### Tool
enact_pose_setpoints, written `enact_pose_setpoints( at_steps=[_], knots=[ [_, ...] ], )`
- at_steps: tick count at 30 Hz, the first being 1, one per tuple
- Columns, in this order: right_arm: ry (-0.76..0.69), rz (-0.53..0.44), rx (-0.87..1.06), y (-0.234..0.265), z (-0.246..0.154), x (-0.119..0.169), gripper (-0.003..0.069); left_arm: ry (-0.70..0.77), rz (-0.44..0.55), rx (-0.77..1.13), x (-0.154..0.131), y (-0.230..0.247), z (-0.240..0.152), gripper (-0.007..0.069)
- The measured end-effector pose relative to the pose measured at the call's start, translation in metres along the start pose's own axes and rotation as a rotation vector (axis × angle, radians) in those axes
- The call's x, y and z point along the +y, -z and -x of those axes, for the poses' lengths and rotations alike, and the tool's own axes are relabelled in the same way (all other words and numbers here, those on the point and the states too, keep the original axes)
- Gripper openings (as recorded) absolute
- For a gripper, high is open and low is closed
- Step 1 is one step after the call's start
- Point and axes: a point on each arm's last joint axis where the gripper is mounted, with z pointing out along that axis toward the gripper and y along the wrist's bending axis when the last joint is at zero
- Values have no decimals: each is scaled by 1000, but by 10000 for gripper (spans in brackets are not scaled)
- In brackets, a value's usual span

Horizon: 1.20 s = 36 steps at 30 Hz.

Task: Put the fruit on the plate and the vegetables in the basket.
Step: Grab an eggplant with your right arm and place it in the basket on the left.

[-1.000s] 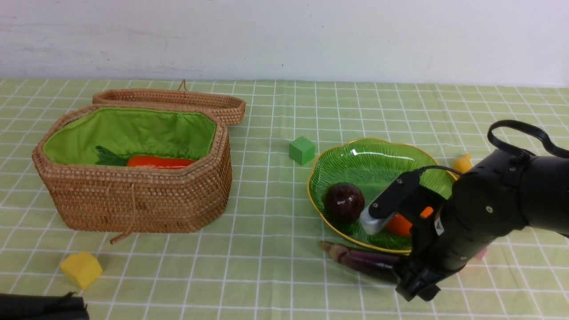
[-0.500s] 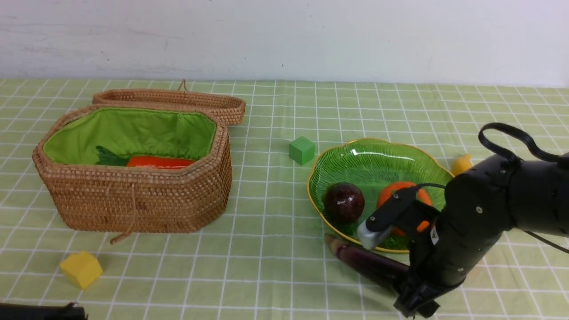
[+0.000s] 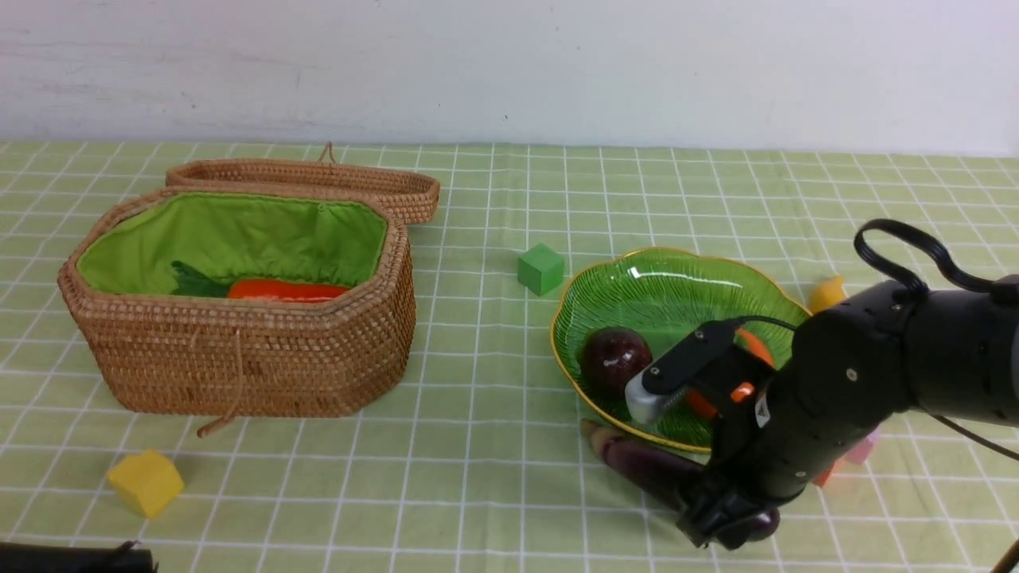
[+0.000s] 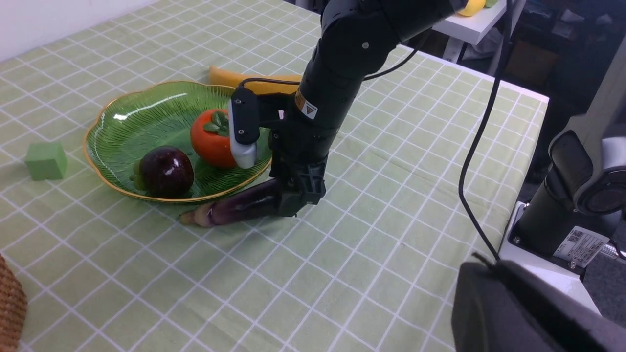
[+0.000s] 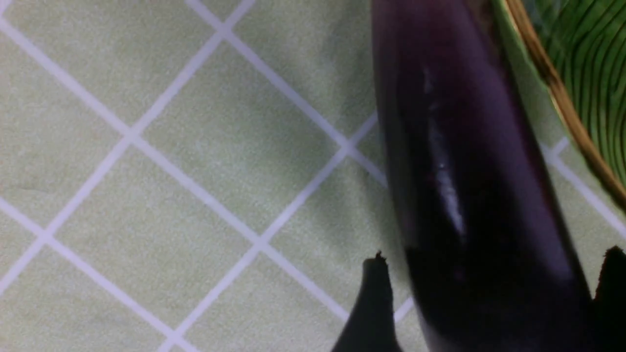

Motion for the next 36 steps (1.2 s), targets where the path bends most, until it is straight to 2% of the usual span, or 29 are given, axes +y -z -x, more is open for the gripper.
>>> enact_pose_setpoints(
  at_steps=[7, 13, 23, 30, 36],
  knots=[
    [-2, 10, 41, -14, -2, 0, 548, 0, 0, 0, 0, 0, 0, -10],
    [-4, 16, 41, -14, -2, 1, 424, -1, 1, 0, 0, 0, 0, -5],
    [101, 19, 47, -12, -2, 4, 425, -3, 3, 1, 0, 0, 0, -3],
    [248, 56, 58, 9, -2, 29, 425, -4, 5, -1, 0, 0, 0, -3],
    [227, 114, -42, 40, 17, 49, 425, -11, 26, -11, 2, 0, 1, -3]
  ],
)
